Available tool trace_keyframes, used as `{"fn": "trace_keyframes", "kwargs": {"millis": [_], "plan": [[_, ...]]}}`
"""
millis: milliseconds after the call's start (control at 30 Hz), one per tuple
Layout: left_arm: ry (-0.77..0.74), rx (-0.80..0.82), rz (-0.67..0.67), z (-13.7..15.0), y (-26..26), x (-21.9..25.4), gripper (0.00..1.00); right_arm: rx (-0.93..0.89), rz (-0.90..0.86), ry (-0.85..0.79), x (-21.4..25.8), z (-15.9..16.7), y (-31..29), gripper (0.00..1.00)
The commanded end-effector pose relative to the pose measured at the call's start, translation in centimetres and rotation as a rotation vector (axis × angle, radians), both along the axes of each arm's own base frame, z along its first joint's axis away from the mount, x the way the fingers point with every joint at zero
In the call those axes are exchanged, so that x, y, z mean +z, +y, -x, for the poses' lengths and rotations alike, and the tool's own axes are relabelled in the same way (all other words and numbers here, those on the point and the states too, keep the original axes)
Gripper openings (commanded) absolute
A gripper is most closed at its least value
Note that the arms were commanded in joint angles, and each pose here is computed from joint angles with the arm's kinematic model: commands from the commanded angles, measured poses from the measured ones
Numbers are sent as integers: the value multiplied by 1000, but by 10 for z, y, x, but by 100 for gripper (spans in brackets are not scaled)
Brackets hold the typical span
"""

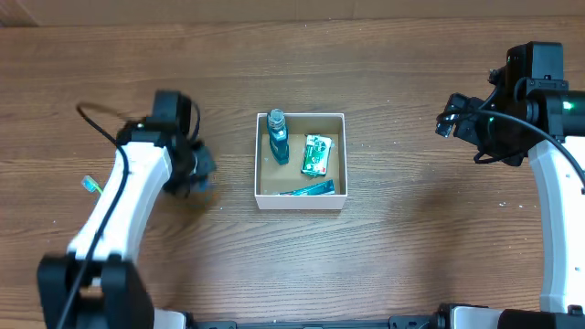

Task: Pack container
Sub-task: 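Grasp the blue razor with the left gripper, then place the blue razor into the box with the left gripper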

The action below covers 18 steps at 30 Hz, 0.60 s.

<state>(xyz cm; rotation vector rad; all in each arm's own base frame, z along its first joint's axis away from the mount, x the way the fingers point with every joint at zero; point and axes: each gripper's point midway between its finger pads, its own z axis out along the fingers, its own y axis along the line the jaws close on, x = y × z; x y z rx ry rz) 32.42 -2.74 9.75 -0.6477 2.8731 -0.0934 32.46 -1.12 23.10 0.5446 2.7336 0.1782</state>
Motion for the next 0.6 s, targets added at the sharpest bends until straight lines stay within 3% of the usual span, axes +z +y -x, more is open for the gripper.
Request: {"fn": "trace_keyframes", "kwargs": {"millis": [0,133,267,500,567], "plan": [[-288,-347,-77,-24,-51,88,4,1,11,-10,2,-1,-2,100],[-445,-810,-134,-13,-138,117,4,1,11,-12,2,-1,-2,100],[-419,-1074,-168,2,-185,94,4,1,11,-12,2,-1,-2,100],[-203,-1132,-177,-1,-198,15,4,1,10,-8,1,0,-2,100],[-162,-1137,-179,0,-197,1,11,1,10,-8,1,0,-2,100]]}}
